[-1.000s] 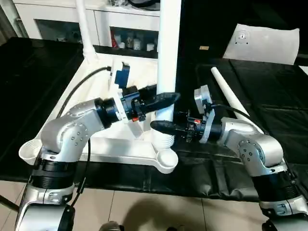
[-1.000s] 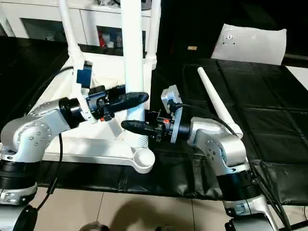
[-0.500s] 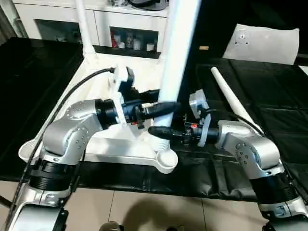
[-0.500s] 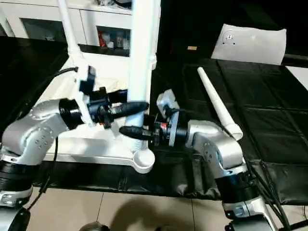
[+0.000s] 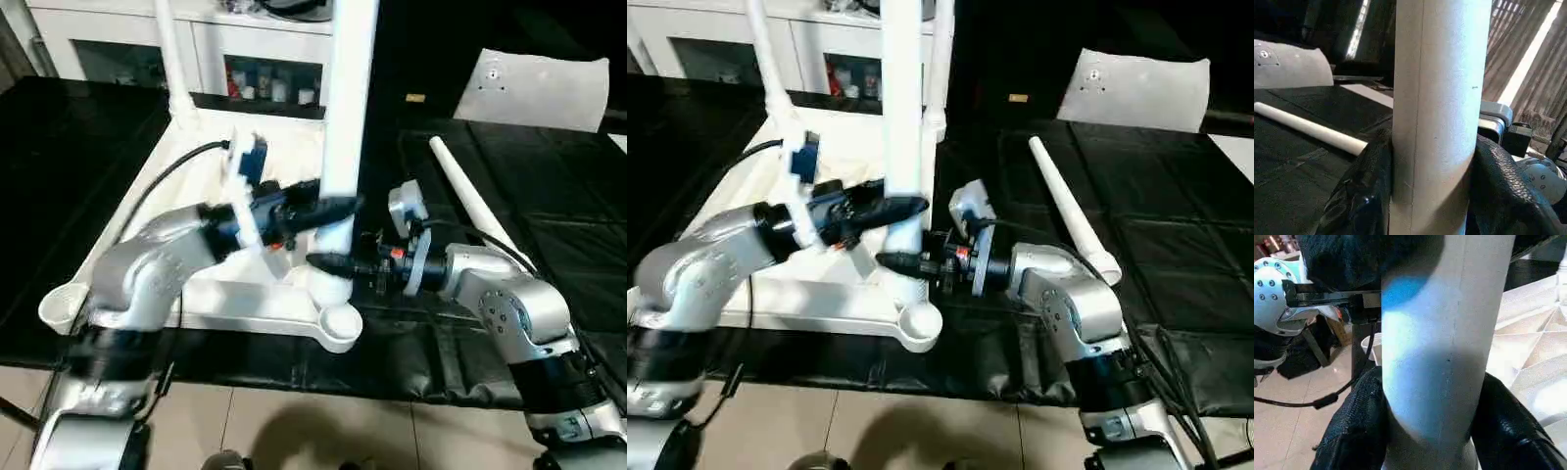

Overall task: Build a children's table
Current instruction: Pick table leg

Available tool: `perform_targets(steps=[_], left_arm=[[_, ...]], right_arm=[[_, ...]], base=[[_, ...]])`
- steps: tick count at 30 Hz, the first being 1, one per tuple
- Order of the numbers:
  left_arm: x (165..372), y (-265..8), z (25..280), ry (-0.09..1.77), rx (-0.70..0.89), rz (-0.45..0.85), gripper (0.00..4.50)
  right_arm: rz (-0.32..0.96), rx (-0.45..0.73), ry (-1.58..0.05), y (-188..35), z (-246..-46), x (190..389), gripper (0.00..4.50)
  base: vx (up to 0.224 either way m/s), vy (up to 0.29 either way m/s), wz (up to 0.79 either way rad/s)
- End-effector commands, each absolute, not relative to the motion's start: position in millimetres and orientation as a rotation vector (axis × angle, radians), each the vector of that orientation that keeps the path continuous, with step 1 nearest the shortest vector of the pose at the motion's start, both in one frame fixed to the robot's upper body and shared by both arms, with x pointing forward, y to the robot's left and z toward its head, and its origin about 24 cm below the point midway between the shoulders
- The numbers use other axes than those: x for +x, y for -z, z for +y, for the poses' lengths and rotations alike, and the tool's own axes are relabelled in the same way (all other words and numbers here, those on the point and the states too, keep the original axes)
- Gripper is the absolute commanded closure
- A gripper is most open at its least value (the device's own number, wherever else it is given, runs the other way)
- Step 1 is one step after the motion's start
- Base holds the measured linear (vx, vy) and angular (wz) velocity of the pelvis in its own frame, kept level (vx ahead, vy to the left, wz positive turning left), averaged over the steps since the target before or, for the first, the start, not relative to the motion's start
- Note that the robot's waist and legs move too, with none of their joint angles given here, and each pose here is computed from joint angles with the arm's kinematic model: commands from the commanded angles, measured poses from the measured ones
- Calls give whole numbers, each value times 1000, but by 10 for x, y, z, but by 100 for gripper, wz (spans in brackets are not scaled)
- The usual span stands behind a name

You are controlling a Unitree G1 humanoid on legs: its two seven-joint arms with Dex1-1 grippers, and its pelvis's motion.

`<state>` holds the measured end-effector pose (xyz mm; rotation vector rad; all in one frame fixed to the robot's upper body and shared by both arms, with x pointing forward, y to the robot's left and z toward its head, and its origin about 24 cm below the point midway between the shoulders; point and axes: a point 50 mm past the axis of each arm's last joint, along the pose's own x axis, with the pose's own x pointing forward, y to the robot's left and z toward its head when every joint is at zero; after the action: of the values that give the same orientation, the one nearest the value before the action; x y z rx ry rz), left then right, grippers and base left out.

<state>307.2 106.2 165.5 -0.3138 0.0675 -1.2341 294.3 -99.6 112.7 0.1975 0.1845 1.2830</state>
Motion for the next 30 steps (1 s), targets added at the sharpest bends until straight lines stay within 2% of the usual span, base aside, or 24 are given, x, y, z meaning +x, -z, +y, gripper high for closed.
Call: perform_targets(steps=[1,2,4,6,8,12,14,21,27,28,30], left_arm=[[3151,-1686,1124,1152,-290,66,261],[3149,-1701,1124,1152,-282,57,261],[3131,-1699,1130,1161,-142,39,261],[3130,-1702,1129,1162,-123,35,261],[3136,-1716,1127,1160,-117,25,262],[3133,-1758,1117,1177,-90,-3,262],[3135,-1765,1118,1182,-78,-7,262],[3132,-1762,1122,1199,-47,-14,262],[3068,-1737,1081,1261,-22,-16,262],[3068,-1737,1081,1261,-22,-16,262],[3058,-1733,1066,1275,-24,-18,262]], right_arm=[[139,147,-1246,-1209,-1013,2991,259],[136,149,-1241,-1214,-1011,2997,259],[131,157,-1238,-1228,-1003,3003,259],[134,165,-1233,-1228,-1000,3006,259],[138,172,-1226,-1225,-996,3011,189],[158,172,-1215,-1212,-996,3020,184],[161,165,-1205,-1216,-999,3032,144],[178,156,-1173,-1228,-1042,3082,147],[204,172,-1221,-1204,-990,3054,147],[204,172,-1221,-1204,-990,3054,177],[209,171,-1236,-1195,-966,3054,189]], base=[[0,0,0],[0,0,0],[0,0,0],[0,0,0],[0,0,0],[0,0,0],[0,0,0],[0,0,0],[0,0,0],[0,0,0],[0,0,0]])
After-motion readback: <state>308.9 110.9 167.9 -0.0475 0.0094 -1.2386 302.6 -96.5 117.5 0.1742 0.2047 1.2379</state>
